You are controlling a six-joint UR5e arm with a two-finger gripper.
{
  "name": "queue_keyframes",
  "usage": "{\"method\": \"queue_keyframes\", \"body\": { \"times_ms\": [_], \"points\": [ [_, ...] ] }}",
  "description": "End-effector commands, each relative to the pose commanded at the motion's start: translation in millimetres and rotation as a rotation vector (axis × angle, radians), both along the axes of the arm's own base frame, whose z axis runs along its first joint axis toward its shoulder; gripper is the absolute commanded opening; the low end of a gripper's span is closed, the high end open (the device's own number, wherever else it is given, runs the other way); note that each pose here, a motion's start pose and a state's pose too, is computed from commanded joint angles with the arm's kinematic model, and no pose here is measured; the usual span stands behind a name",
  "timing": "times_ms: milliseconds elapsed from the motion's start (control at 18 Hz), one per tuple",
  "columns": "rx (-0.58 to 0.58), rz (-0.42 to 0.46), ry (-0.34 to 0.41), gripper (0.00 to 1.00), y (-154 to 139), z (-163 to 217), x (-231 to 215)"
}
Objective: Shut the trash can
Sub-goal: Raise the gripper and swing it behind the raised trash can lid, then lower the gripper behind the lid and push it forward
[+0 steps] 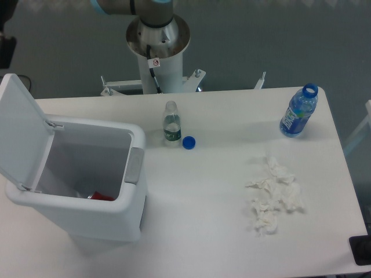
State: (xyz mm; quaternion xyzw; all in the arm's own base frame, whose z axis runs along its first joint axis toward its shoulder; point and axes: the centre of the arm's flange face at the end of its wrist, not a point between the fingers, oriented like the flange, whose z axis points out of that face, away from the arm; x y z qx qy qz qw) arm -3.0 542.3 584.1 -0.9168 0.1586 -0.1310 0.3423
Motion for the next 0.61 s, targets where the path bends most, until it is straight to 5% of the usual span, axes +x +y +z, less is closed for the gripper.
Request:
{"method": "queue_keyframes", "body": {
  "times_ms": [611],
  "points": [
    [-0.017,0.045,0.066,1.00,14.3,-4.1,-14.4]
  ]
}}
